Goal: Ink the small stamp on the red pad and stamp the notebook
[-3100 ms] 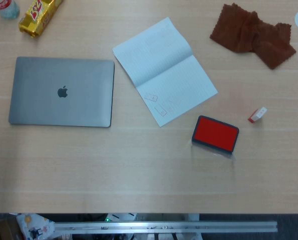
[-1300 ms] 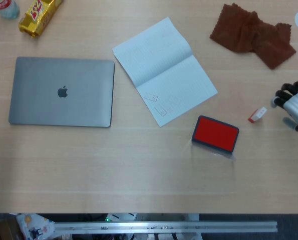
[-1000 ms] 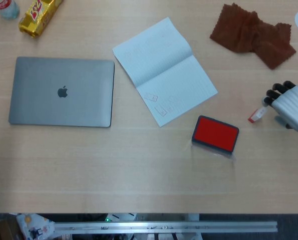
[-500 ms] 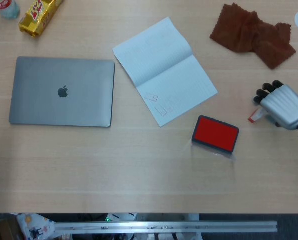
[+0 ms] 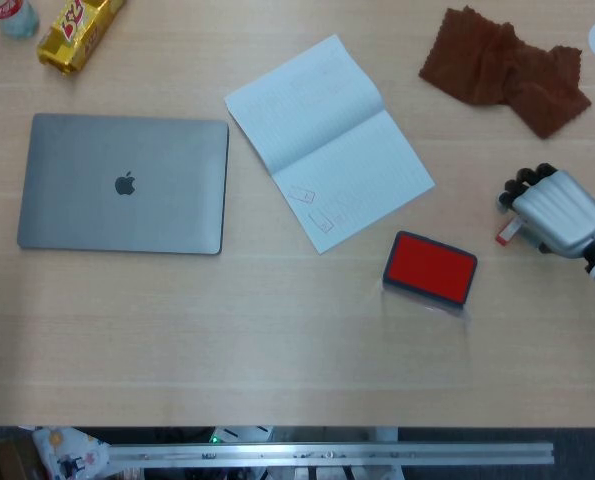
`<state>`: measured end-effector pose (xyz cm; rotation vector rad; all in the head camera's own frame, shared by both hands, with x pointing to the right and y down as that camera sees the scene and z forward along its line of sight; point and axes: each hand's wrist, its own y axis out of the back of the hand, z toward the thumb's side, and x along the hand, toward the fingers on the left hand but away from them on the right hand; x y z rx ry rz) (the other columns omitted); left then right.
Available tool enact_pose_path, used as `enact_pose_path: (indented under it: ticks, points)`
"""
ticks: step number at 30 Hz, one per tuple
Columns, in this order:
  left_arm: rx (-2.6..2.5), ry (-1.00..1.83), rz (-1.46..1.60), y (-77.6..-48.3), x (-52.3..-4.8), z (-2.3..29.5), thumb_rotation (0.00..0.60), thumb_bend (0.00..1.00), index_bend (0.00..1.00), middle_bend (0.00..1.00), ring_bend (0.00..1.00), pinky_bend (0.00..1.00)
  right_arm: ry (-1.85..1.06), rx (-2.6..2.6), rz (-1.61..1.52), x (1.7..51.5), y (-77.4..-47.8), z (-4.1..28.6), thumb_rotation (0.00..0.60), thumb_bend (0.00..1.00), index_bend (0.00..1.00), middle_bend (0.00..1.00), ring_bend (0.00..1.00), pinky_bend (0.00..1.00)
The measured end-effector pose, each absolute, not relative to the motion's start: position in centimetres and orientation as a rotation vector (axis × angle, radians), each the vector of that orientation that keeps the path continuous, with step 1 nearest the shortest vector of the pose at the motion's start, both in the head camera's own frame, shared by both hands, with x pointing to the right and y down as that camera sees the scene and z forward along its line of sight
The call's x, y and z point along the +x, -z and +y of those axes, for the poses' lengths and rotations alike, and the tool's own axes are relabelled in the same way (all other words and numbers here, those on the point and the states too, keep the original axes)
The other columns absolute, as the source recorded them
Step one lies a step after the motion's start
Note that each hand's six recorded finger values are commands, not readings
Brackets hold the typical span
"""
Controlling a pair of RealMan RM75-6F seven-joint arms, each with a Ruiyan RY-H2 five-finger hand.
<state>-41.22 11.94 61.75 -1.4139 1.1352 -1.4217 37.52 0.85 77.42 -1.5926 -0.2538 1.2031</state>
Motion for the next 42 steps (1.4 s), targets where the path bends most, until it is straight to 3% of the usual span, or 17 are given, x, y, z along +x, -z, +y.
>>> enact_pose_path:
  ticks: [27,42]
  points:
    - [-1.434,1.44,1.128,-62.1,-41.3,12.1,0.6,0.27,0.27,0.25,0.27,0.26,-1.197,-1.608,-0.256,37.3,-77.4,0.9,0.6,0.39,0.64,0.44,0.29,0.33]
    - [-1.45,1.422,1.134,-61.9,-41.1,12.1,0.6,0.27,0.27,0.25,0.27,0.26,-1.012,-1.72,-0.271,31.8,-71.0,1.9,0.6,0.39,0.68,0.49,0.3,0.33]
